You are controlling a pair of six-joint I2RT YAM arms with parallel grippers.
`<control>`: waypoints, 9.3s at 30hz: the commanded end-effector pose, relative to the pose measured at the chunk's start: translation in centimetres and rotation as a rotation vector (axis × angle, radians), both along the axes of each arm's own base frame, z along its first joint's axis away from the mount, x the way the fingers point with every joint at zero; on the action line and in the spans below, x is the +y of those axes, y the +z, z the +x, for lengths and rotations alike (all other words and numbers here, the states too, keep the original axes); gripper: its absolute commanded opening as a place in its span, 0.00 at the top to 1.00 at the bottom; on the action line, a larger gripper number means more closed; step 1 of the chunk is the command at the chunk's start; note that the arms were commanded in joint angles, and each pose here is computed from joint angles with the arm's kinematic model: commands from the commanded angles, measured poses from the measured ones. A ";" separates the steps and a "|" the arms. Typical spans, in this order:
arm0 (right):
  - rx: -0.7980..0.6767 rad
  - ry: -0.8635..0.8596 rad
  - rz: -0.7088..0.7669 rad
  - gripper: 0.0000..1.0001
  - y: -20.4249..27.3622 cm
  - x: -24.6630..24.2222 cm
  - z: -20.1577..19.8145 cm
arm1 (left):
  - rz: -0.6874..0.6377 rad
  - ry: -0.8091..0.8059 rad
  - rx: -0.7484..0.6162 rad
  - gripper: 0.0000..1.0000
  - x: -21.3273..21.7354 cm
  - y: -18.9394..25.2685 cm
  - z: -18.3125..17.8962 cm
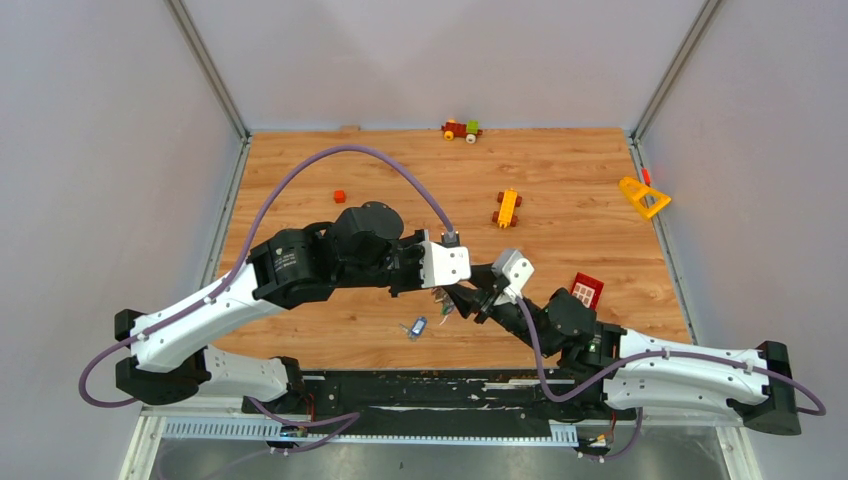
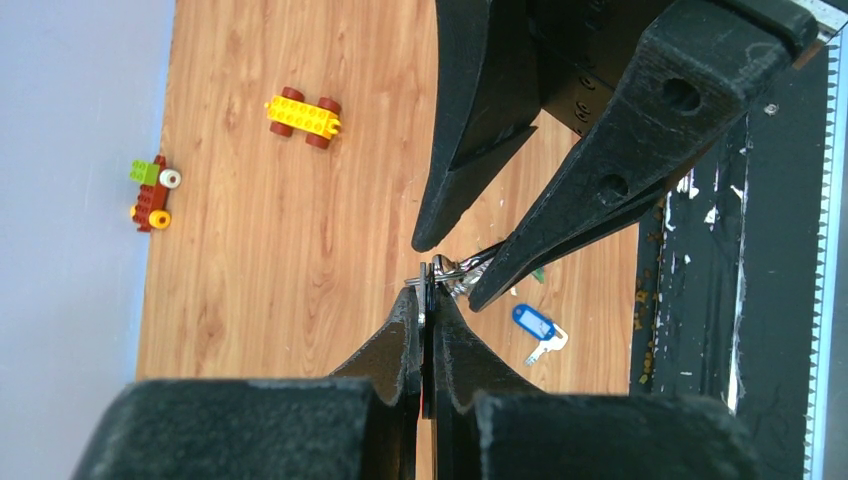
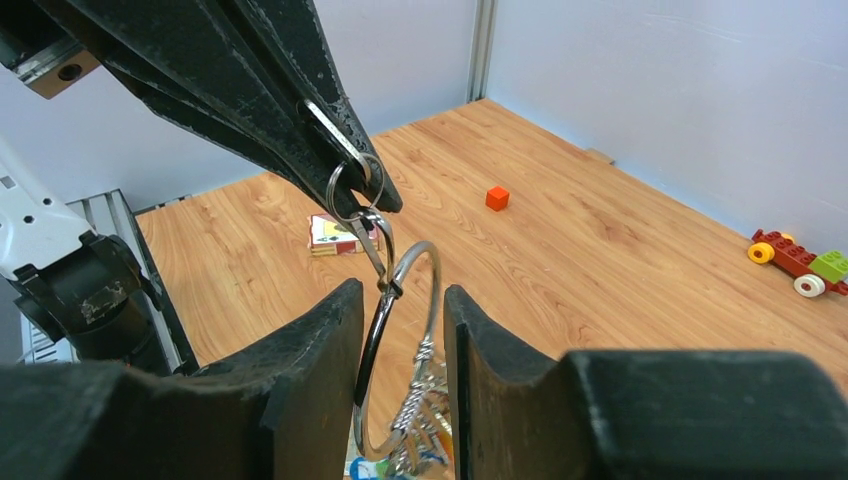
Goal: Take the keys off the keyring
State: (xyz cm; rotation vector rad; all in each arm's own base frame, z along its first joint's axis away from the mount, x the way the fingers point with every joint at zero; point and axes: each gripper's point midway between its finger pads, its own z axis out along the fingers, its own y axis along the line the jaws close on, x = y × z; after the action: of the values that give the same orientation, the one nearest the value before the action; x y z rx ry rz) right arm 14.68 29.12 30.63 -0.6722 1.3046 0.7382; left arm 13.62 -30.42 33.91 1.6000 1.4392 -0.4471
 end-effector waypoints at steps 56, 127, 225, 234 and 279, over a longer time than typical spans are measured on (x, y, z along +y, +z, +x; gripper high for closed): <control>-0.016 -0.047 0.247 1.00 4.8 -2.8 0.1 | -0.098 0.033 0.010 1.00 -0.2 0.6 -0.1; 0.076 -0.353 0.380 1.00 4.8 -12.1 2.5 | -0.176 0.268 0.269 0.87 0.9 -12.0 -0.7; 0.095 0.241 0.215 1.00 5.8 -5.4 -5.7 | -0.237 -0.101 -0.019 1.00 2.8 -2.8 -3.5; 0.038 0.255 0.285 1.00 9.4 -5.9 -6.0 | -0.329 -0.141 0.137 1.00 0.6 -6.1 -5.3; 0.027 0.318 0.310 1.00 10.6 -5.5 -7.0 | -0.543 -0.168 0.340 0.81 -2.7 -9.1 -6.8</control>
State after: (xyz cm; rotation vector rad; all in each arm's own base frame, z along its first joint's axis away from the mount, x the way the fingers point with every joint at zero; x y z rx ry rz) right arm 8.14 24.80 37.13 -0.7135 1.2055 1.1147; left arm 7.08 -32.77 23.51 1.2526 1.2994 -1.1137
